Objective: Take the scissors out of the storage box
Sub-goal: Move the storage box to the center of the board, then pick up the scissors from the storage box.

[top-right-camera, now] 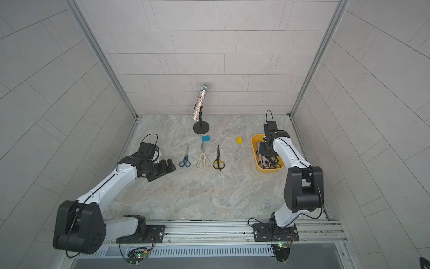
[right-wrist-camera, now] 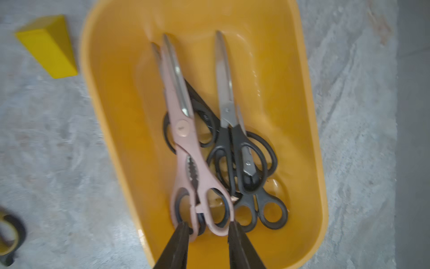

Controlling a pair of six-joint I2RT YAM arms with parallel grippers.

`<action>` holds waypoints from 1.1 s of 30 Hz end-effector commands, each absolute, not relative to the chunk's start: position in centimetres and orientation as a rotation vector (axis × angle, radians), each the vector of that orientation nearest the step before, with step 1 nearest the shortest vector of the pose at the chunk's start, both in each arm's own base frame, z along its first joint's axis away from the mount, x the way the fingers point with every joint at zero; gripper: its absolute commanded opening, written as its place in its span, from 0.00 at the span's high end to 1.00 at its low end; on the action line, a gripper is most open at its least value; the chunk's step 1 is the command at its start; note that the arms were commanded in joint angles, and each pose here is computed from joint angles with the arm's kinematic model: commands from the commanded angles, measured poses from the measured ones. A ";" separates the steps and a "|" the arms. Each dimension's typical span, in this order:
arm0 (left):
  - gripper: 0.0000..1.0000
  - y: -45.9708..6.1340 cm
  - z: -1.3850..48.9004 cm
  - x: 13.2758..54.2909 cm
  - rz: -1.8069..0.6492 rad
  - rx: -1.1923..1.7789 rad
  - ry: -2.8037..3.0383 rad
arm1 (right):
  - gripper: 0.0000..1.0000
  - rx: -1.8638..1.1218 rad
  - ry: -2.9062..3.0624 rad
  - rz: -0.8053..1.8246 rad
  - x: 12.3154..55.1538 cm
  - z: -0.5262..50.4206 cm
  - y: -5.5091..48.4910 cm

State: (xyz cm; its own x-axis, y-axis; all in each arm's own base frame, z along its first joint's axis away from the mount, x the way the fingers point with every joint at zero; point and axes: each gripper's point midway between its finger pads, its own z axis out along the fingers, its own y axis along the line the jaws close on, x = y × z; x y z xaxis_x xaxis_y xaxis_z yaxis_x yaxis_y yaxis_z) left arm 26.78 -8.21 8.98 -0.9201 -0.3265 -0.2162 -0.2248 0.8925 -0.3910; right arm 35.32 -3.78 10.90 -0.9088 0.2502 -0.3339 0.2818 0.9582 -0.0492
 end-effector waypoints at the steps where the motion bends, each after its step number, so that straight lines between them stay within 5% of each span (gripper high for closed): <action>1: 0.00 -8.6 9.9 27.8 -0.546 -0.411 2.756 | 0.68 0.514 2.819 -0.179 33.3 9.1 -5.9; 22: 0.00 -8.6 9.0 28.3 -0.539 -0.449 2.782 | 0.71 0.418 2.867 -0.105 34.3 4.2 -5.5; 33: 0.00 -8.5 8.7 28.2 -0.532 -0.457 2.786 | 0.93 0.408 2.834 -0.104 34.8 5.2 -5.6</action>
